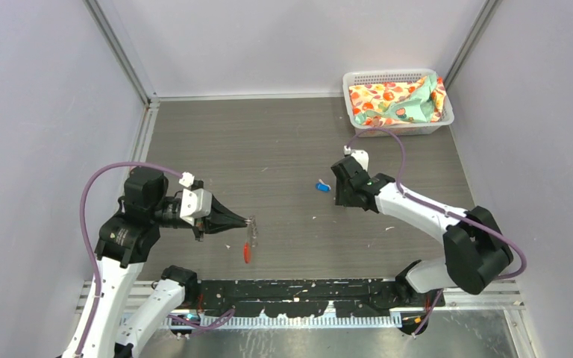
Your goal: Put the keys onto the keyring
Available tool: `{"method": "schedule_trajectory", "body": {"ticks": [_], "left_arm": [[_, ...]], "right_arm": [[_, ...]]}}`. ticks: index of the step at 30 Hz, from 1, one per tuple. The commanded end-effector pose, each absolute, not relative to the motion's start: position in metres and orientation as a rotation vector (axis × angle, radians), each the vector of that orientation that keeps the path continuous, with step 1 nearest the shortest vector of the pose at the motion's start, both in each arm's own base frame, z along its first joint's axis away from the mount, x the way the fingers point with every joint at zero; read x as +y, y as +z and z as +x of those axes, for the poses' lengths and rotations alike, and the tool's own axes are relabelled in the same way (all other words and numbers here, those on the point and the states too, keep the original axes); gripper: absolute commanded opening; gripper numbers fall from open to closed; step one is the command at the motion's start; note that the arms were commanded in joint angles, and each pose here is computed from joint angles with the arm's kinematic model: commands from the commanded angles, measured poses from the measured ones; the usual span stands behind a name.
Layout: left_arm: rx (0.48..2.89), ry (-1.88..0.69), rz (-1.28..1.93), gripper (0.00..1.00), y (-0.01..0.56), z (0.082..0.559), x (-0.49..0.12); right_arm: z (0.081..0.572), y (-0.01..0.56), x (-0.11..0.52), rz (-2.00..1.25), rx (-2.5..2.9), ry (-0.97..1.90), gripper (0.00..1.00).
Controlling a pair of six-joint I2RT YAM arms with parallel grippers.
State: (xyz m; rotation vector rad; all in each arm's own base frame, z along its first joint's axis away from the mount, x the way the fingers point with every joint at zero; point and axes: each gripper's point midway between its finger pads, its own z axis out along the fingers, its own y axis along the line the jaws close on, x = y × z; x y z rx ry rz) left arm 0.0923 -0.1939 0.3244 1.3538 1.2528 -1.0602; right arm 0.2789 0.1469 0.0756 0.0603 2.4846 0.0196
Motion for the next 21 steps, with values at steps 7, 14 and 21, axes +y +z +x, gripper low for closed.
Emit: {"method": "schedule_trajectory", "body": {"ticks": [7,14,21], "left_arm": [[1.224,-1.044,1.366,0.00,0.331,0.092,-0.194],[1.219,-1.044,1.365,0.00,0.334,0.092,-0.194],[1.223,-1.048,1.364,0.00,0.334,0.092,-0.195]], "right_arm": [[0.298,0.055,0.155,0.213,2.435,0.027,0.46],[0.307,0.047,0.154,0.223,2.441,-0.020,0.43],[0.312,0.041,0.146,0.239,2.444,-0.066,0.41]]}}
